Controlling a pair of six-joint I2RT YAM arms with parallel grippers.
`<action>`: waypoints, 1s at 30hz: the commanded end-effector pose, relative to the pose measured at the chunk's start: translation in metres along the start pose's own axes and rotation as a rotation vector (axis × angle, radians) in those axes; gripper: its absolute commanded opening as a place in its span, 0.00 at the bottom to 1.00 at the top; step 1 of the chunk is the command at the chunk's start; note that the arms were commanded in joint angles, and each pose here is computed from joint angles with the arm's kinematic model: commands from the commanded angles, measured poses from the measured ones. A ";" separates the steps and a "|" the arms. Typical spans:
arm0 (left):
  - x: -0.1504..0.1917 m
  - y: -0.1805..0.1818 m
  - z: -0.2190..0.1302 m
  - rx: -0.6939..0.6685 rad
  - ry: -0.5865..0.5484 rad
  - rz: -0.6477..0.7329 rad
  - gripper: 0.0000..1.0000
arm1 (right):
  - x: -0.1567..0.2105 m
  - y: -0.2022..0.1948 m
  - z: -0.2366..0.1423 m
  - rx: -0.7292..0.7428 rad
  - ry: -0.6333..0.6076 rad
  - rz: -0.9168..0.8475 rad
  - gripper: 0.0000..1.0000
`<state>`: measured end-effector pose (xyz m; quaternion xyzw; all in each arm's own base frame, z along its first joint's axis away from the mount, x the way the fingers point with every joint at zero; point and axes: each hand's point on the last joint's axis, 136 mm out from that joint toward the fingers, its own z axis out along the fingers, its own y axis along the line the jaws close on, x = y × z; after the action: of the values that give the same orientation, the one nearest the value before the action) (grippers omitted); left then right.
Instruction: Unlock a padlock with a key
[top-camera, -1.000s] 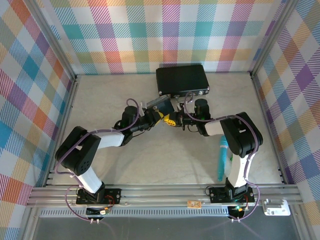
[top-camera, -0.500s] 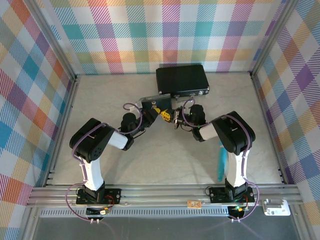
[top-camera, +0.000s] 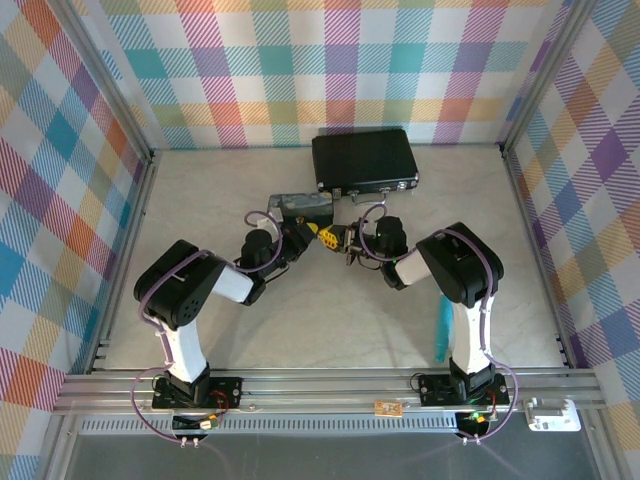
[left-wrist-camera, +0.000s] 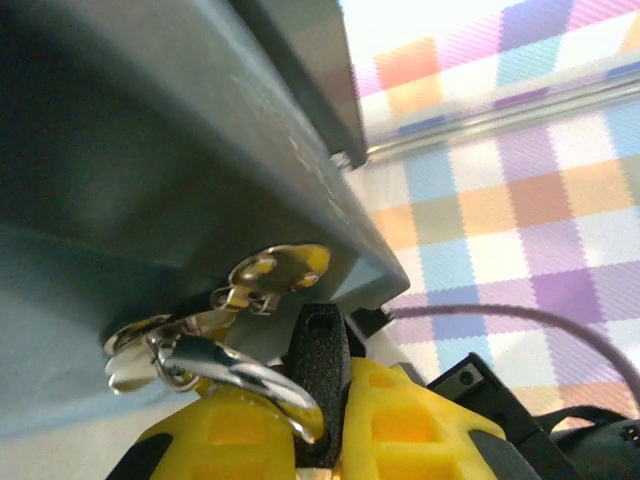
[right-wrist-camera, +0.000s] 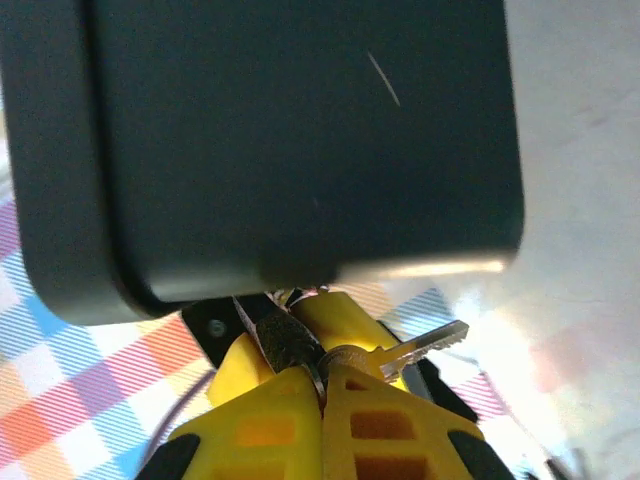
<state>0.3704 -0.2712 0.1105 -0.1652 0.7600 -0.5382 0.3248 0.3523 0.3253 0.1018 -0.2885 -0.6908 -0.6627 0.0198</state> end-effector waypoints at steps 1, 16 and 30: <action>0.044 -0.022 -0.007 0.037 0.180 0.064 0.00 | 0.015 -0.005 -0.002 0.046 0.032 -0.186 0.12; 0.064 0.030 -0.010 -0.176 0.232 0.059 0.00 | 0.012 -0.049 -0.063 0.522 -0.099 -0.605 0.37; 0.039 0.028 -0.050 -0.365 0.152 0.127 0.53 | 0.053 -0.024 -0.059 0.782 -0.033 -1.068 0.47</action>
<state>0.3096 -0.2634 0.0681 -0.1271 0.8708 -0.4089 0.2415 0.2853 0.2858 0.1101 0.0426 -0.9189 -0.3332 -0.2068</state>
